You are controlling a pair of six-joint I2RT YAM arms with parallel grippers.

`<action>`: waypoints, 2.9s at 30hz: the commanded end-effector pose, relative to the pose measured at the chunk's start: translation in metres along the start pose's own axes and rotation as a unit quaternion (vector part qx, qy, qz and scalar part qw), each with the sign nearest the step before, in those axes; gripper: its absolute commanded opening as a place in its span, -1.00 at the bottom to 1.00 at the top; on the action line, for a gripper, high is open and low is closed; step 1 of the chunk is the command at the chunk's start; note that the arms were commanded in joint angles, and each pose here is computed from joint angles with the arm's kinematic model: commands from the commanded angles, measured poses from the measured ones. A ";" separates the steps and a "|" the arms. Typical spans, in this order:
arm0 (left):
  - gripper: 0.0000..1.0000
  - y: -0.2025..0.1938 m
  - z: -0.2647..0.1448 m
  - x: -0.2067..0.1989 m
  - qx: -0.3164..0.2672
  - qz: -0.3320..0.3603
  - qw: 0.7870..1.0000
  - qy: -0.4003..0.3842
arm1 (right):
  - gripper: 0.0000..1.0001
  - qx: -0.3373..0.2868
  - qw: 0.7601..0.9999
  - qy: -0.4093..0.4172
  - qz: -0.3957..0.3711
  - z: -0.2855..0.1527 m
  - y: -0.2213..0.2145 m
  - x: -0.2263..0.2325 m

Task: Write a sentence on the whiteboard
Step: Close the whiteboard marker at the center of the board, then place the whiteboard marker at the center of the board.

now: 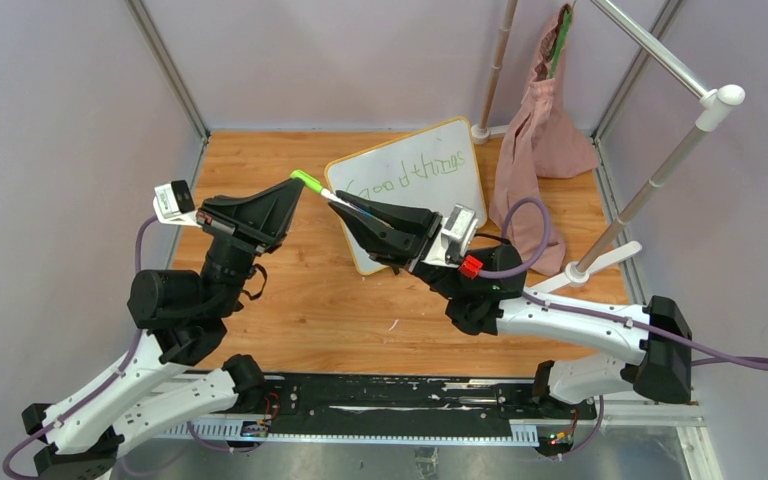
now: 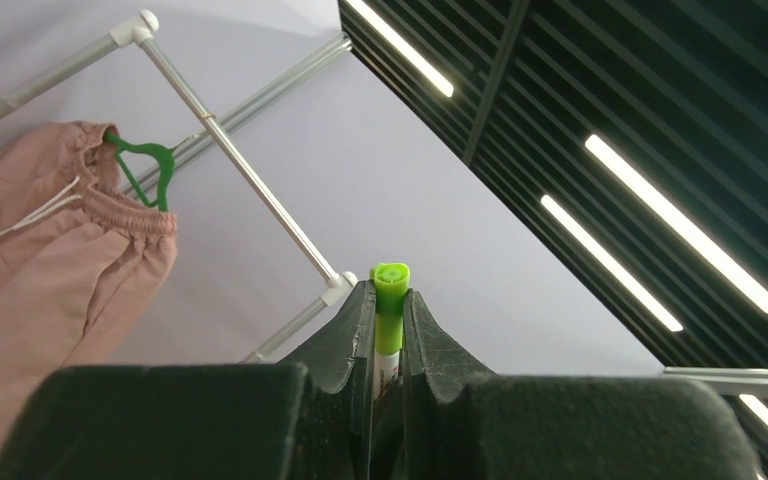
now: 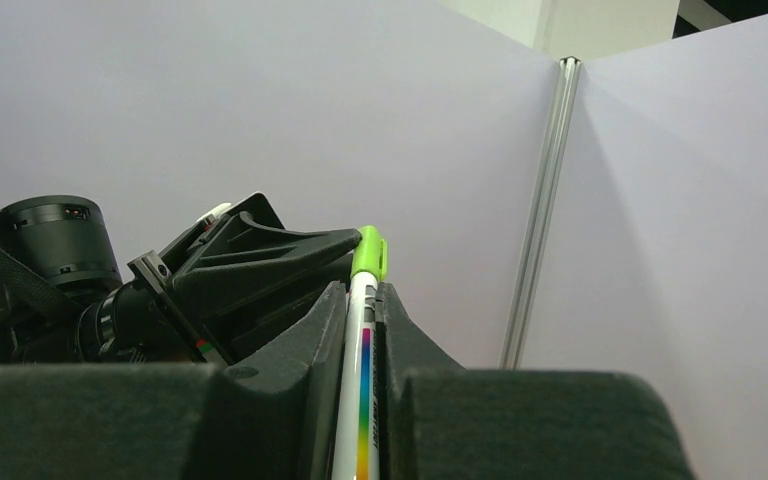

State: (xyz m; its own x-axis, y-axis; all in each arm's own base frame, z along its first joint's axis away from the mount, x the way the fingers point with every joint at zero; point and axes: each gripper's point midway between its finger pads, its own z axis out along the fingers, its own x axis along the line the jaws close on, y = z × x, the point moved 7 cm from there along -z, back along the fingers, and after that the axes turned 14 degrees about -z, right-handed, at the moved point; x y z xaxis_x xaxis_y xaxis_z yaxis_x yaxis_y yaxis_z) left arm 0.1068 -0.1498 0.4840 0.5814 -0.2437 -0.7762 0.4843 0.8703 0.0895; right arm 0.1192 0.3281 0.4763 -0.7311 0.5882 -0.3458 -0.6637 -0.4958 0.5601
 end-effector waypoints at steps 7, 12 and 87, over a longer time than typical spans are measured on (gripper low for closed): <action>-1.00 -0.021 -0.002 0.015 0.075 0.002 0.997 0.021 | -1.00 0.000 1.000 0.028 -0.009 0.004 -0.001 0.012; -0.79 -0.014 -0.004 0.008 0.056 0.014 0.998 0.013 | -1.00 -0.005 1.000 0.029 -0.005 0.002 0.005 0.013; -1.00 -0.027 -0.002 0.008 0.103 -0.013 0.995 0.010 | -1.00 0.031 0.997 0.071 0.010 0.009 -0.004 0.033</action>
State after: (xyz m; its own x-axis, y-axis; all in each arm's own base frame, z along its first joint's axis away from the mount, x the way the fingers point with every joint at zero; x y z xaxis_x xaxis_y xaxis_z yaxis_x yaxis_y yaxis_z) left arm 0.0979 -0.1468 0.4929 0.6055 -0.2656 -0.7502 0.5110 0.8524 0.1106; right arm 0.1018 0.3356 0.4803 -0.7493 0.5400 -0.3834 -0.6523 -0.5020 0.5679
